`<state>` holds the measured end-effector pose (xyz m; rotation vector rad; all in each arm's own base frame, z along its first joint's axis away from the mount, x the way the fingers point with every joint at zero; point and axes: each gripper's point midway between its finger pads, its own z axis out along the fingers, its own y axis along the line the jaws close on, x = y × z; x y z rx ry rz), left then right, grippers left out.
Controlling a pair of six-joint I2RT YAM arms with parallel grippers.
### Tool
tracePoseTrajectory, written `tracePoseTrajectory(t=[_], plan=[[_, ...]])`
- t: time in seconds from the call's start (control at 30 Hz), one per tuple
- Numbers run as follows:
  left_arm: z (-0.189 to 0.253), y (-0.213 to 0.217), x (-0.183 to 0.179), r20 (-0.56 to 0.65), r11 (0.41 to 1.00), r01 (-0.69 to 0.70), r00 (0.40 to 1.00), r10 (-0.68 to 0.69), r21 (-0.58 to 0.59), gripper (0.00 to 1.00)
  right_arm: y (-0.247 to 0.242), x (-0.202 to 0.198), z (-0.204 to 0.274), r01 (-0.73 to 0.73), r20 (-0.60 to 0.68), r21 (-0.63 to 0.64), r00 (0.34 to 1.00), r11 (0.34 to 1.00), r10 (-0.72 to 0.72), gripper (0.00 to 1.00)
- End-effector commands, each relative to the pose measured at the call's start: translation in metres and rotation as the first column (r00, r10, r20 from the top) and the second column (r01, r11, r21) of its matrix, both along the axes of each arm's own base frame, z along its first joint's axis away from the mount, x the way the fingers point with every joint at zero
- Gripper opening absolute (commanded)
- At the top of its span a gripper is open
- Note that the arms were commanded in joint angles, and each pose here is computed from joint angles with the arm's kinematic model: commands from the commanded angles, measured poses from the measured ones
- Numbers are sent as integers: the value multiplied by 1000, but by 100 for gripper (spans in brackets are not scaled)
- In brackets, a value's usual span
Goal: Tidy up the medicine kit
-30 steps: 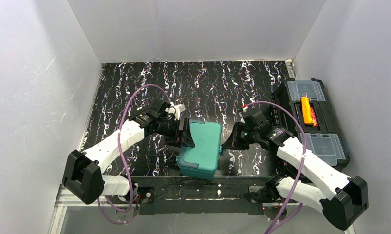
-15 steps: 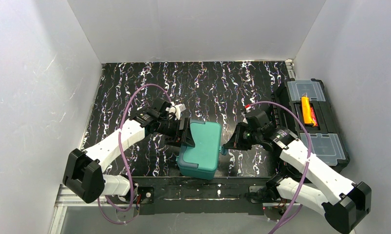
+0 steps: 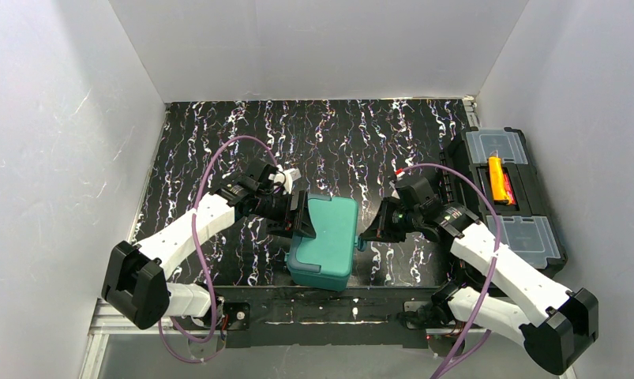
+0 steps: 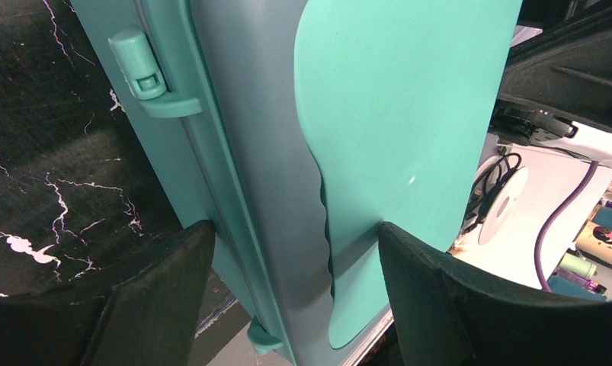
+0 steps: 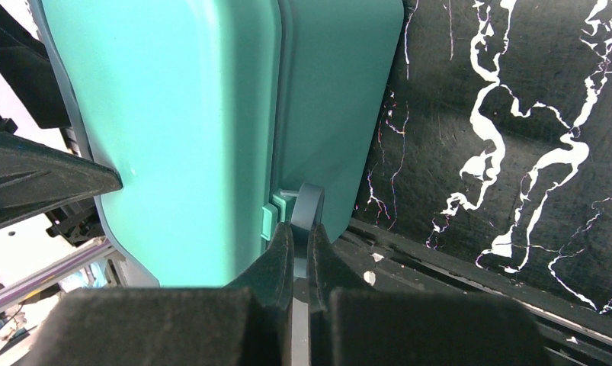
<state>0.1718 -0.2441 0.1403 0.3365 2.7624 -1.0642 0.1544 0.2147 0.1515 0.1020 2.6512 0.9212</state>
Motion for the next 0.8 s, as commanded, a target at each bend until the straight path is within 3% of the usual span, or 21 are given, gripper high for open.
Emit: tracePoseTrajectory(t=[0.0, 0.4, 0.77], plan=[[-20, 15, -1, 12, 994, -10, 1000, 9, 106, 76, 37, 4, 61, -109, 116, 227, 990, 968, 84, 4], [-22, 15, -1, 12, 994, -12, 1000, 11, 111, 76, 37, 2, 72, -113, 125, 237, 988, 965, 85, 5], [-24, 14, 0, 11, 994, -12, 1000, 11, 112, 76, 43, -2, 81, -126, 131, 279, 987, 952, 92, 16]])
